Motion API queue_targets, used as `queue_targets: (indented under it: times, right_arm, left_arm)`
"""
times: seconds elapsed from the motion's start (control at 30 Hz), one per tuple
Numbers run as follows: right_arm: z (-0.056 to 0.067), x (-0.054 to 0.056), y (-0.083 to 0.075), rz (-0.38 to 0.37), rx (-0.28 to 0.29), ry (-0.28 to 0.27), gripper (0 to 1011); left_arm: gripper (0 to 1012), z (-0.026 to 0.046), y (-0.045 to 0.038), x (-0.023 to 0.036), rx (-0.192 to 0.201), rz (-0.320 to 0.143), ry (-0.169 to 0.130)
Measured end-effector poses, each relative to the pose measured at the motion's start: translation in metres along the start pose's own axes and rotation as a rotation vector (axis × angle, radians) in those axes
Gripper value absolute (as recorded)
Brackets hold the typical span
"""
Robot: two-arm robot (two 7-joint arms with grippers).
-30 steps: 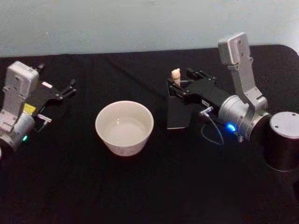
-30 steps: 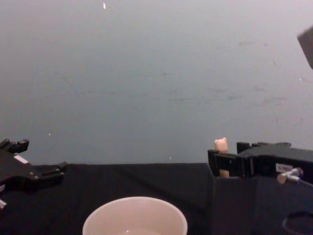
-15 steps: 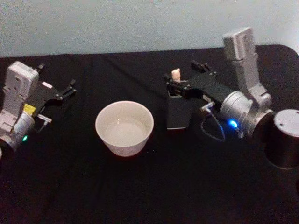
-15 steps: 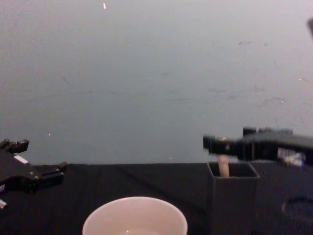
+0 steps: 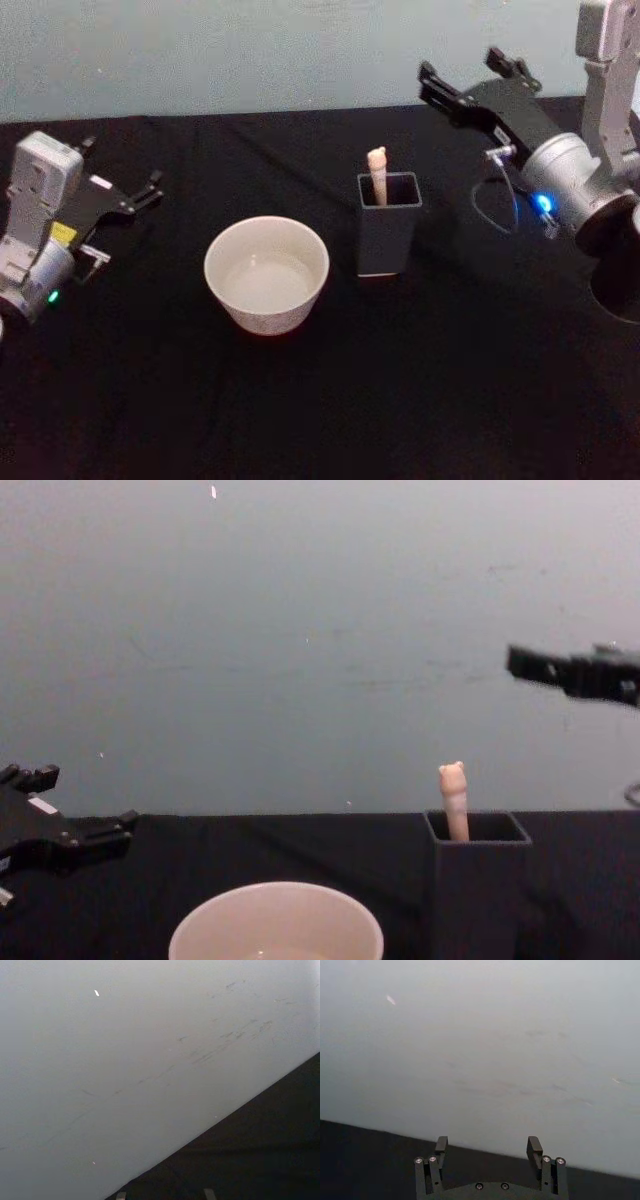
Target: Pick up the stirring spoon with one hand, stir inside the cup, then place it back in its original position.
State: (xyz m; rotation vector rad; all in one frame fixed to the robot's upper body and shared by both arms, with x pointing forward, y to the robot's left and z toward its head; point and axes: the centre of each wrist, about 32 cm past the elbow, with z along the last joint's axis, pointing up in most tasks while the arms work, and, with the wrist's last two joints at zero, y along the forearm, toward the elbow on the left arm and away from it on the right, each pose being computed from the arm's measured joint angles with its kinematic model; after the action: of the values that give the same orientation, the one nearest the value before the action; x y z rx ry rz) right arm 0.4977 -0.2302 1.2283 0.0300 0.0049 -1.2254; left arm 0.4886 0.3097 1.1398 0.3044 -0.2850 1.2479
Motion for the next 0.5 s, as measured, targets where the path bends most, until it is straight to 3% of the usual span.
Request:
queue_targets:
  times: [0.1,0.13,0.33,0.5]
  right_arm:
    - [-0.018,0.009,0.004,-0.054,-0.047,-0.032,1003]
    - [-0.018,0.009,0.004,-0.054,-0.047,-0.032,1002]
    - [-0.053,0.018,0.002,-0.092,-0.151,-0.066,1003]
    - [-0.067,0.018,0.0,-0.097,-0.208,-0.081,1003]
  left_arm:
    - [1001,0.0,0.0,0.0,0.0,0.0,0.0]
    - [1001,0.0,0.0,0.0,0.0,0.0,0.0]
    - [1001,0.0,0.0,0.0,0.0,0.0,0.0]
    - [1001,0.0,0.0,0.0,0.0,0.0,0.0]
